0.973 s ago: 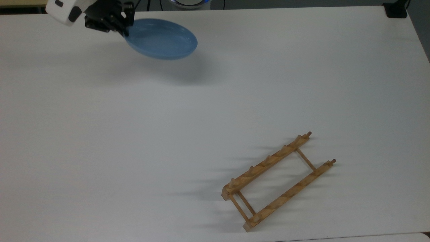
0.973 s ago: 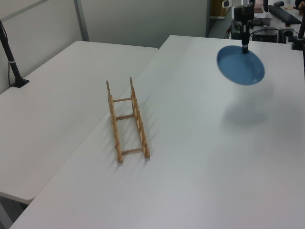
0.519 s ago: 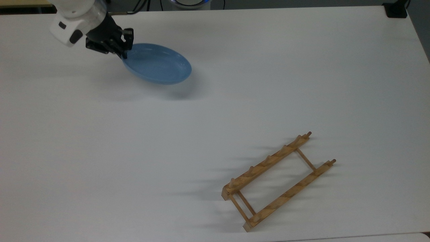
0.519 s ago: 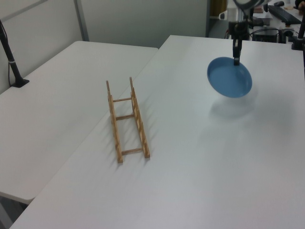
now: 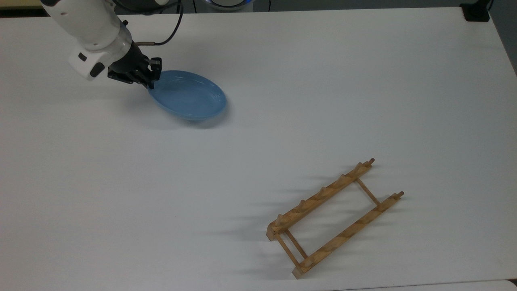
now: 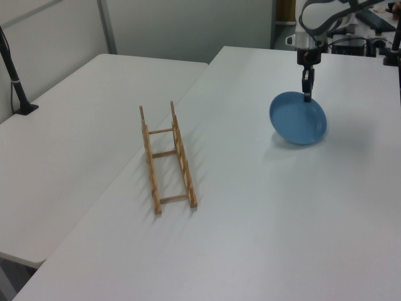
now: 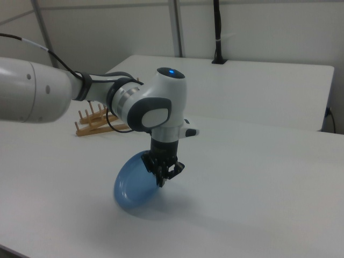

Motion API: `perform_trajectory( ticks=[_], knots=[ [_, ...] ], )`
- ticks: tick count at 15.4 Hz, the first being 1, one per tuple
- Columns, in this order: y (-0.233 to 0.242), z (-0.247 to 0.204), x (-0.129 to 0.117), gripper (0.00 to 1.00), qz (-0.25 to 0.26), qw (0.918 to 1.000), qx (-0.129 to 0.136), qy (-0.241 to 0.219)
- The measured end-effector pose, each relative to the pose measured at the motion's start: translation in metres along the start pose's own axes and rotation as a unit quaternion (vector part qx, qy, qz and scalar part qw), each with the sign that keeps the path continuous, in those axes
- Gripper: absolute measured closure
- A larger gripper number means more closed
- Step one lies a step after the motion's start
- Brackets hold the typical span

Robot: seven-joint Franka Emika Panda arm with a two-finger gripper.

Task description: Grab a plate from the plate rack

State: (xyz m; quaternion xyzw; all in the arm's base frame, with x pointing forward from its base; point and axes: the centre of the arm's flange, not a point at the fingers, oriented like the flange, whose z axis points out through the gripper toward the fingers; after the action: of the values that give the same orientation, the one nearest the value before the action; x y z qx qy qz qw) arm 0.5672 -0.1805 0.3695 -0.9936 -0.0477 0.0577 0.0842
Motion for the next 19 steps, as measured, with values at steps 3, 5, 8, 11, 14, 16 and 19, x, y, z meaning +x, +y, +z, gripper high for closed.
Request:
perform_trajectory(
  ticks=[3, 5, 8, 11, 14, 16, 19],
  knots=[
    [0.002, 0.008, 0.002, 0.92, 0.002, 1.0, 0.002, -0.005],
    [0.002, 0.008, 0.002, 0.74, 0.003, 1.0, 0.002, -0.005],
    [0.003, 0.006, 0.002, 0.46, 0.006, 1.0, 0.001, -0.003],
    [0.002, -0.006, 0.004, 0.17, 0.036, 0.9993, -0.004, 0.009],
    [-0.005, -0.043, 0.006, 0.0, 0.095, 0.9946, -0.013, 0.041],
    [-0.021, -0.077, 0.004, 0.0, 0.14, 0.988, -0.016, 0.064],
    [-0.058, -0.133, -0.005, 0.0, 0.19, 0.979, -0.011, 0.075]
  ],
)
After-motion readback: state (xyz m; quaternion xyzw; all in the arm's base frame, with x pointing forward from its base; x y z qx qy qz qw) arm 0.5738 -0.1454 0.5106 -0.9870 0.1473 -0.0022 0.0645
